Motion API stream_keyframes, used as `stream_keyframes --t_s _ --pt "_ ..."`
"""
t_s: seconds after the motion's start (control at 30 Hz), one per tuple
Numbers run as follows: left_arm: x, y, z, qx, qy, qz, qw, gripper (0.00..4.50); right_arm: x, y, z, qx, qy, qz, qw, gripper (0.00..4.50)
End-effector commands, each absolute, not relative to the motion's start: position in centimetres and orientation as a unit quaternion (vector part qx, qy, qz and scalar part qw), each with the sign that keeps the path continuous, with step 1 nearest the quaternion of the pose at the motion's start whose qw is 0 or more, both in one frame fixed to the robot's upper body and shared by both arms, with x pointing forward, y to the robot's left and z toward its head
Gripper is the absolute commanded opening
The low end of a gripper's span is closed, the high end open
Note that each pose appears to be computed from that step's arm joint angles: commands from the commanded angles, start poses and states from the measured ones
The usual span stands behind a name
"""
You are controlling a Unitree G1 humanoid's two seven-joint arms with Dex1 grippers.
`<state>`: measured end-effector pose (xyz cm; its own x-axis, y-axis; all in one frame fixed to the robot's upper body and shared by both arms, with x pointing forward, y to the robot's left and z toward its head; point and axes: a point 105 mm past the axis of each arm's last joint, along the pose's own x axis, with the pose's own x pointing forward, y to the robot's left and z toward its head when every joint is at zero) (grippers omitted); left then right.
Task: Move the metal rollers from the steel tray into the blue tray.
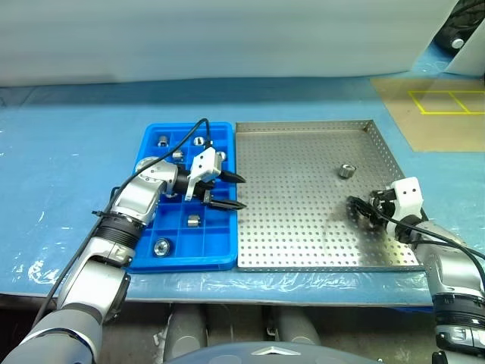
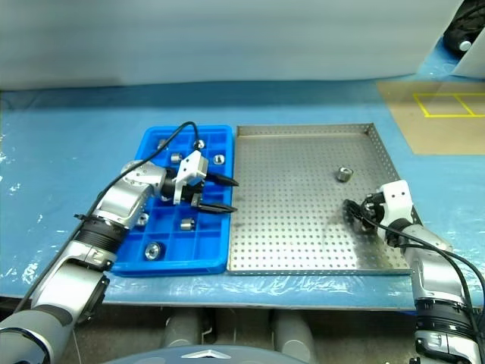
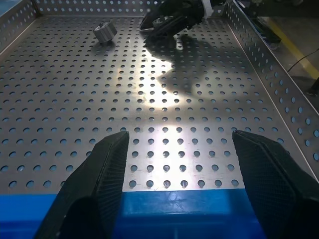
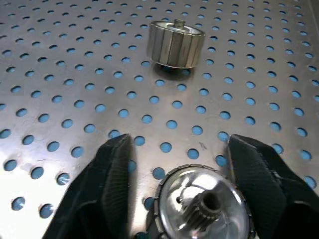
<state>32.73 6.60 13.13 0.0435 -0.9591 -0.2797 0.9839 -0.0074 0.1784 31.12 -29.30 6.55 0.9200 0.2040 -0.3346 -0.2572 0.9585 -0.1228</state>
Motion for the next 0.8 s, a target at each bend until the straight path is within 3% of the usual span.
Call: stream_keyframes --t_s 0.03,0.07,0.17,0.33,0.53,0.7,0.8 --pt "32.8 6.7 14.7 0.172 0.011 -0.689 0.704 3.50 30.2 -28.8 5.3 -0.082 0.189 0.139 0.969 2.68" --pt "32.8 6.8 14.7 0.172 0.011 -0.689 0.704 3.50 30.0 -28.4 5.3 -0.077 0.188 0.150 0.968 2.18" --pt "32.8 6.8 14.7 0.173 0.012 -0.689 0.704 3.50 30.1 -28.7 5.0 -0.088 0.195 0.135 0.968 1.70" --pt "32.8 6.9 14.8 0.173 0.012 -0.688 0.705 3.50 30.6 -28.1 5.7 -0.081 0.182 0.143 0.970 1.70" --pt "33.0 7.2 15.6 0.173 0.003 -0.682 0.710 3.50 32.2 -26.2 8.8 -0.088 0.133 0.169 0.973 1.70" --pt "33.3 7.8 17.2 0.169 -0.010 -0.673 0.720 3.50 33.9 -20.1 13.4 -0.086 0.065 0.271 0.956 1.70" --pt "33.7 8.8 17.2 0.182 -0.005 -0.654 0.734 3.50 34.3 -16.9 14.3 -0.099 0.051 0.323 0.940 1.70"
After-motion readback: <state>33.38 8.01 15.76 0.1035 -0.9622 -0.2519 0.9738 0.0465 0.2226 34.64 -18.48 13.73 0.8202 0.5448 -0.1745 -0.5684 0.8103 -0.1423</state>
